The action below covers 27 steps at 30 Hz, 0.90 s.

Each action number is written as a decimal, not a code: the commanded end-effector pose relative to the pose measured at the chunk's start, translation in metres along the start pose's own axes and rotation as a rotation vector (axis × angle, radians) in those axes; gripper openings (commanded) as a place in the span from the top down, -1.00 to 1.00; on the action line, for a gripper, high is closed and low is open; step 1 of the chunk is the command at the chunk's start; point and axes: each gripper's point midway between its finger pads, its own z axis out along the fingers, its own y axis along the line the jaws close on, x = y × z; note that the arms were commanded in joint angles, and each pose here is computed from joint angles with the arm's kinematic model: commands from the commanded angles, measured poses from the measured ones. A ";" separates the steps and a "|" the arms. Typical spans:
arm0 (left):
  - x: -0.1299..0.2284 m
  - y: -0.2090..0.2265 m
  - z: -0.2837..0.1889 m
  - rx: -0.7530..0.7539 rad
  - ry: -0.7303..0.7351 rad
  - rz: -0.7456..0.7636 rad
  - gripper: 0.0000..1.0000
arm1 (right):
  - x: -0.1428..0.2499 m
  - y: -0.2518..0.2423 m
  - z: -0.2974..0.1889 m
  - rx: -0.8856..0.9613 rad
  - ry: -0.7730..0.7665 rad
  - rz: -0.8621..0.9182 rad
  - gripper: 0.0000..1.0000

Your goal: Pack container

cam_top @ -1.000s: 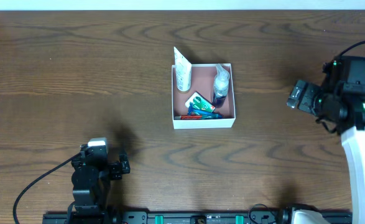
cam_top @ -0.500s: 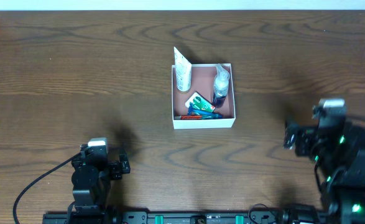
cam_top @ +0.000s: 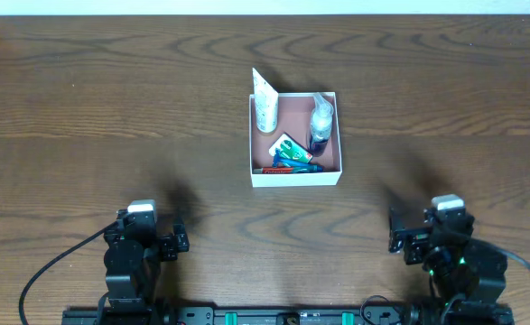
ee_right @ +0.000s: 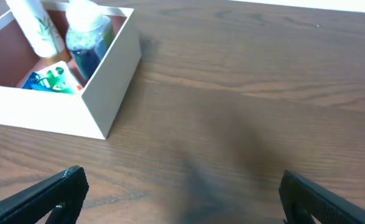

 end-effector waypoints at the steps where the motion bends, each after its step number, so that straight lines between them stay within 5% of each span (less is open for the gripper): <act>1: 0.006 0.001 0.003 -0.006 0.014 -0.003 -0.96 | 0.006 0.005 0.002 -0.028 -0.038 -0.018 -0.98; 27: 0.006 0.001 0.003 -0.006 0.014 -0.003 -0.96 | 0.026 0.006 0.019 -0.045 -0.019 -0.013 -0.98</act>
